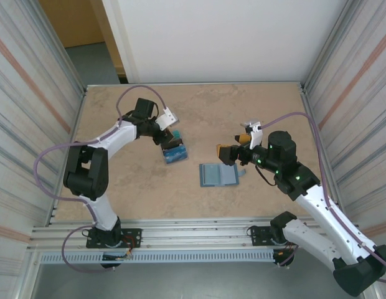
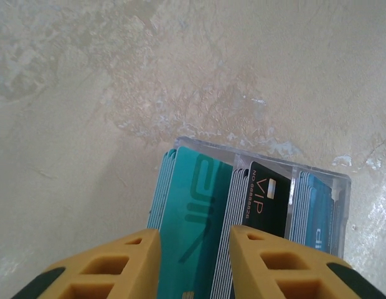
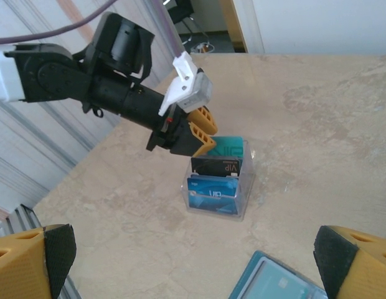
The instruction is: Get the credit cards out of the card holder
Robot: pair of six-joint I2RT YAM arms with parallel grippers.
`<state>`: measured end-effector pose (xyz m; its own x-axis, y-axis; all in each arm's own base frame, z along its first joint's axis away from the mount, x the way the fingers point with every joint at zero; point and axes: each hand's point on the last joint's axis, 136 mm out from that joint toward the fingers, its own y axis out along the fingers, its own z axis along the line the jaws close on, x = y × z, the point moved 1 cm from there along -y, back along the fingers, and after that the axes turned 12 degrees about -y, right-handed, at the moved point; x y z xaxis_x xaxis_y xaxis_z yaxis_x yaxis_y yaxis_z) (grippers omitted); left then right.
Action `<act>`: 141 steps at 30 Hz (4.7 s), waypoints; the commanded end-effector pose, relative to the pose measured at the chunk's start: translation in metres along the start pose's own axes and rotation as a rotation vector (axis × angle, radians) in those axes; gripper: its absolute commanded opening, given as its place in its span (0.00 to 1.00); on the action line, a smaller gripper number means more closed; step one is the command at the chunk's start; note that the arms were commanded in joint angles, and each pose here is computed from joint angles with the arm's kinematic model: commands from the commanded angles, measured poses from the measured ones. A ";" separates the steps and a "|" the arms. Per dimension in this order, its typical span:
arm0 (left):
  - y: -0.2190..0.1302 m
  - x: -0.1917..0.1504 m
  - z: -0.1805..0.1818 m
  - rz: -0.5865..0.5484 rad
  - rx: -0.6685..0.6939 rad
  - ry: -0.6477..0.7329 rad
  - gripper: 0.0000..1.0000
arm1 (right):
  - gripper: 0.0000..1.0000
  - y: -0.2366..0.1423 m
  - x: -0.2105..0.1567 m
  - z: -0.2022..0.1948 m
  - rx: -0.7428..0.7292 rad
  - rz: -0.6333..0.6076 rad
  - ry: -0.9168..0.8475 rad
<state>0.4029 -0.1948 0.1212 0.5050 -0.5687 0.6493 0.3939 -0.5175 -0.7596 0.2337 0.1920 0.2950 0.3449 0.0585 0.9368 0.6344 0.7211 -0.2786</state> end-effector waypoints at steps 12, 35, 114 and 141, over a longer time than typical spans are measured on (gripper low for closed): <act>-0.085 0.027 -0.008 -0.143 0.170 -0.061 0.48 | 0.99 -0.018 0.004 -0.039 -0.255 -0.046 0.084; -0.188 0.003 -0.027 -0.591 0.402 -0.512 0.99 | 0.96 0.010 -0.076 -0.061 -0.422 0.323 0.193; -0.180 -0.031 -0.030 -0.619 0.372 -0.781 0.99 | 0.31 0.100 -0.220 -0.007 -0.320 0.923 0.202; -0.179 -0.021 -0.041 -0.583 0.423 -0.691 0.99 | 0.37 0.064 -0.197 -0.057 -0.507 0.875 0.198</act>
<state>0.2890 -0.1165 0.2322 0.4613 0.2978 0.8358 0.8794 -0.2785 -0.3861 0.2493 0.2047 0.0793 0.8989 0.2839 0.3337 0.3052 0.1405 -0.9419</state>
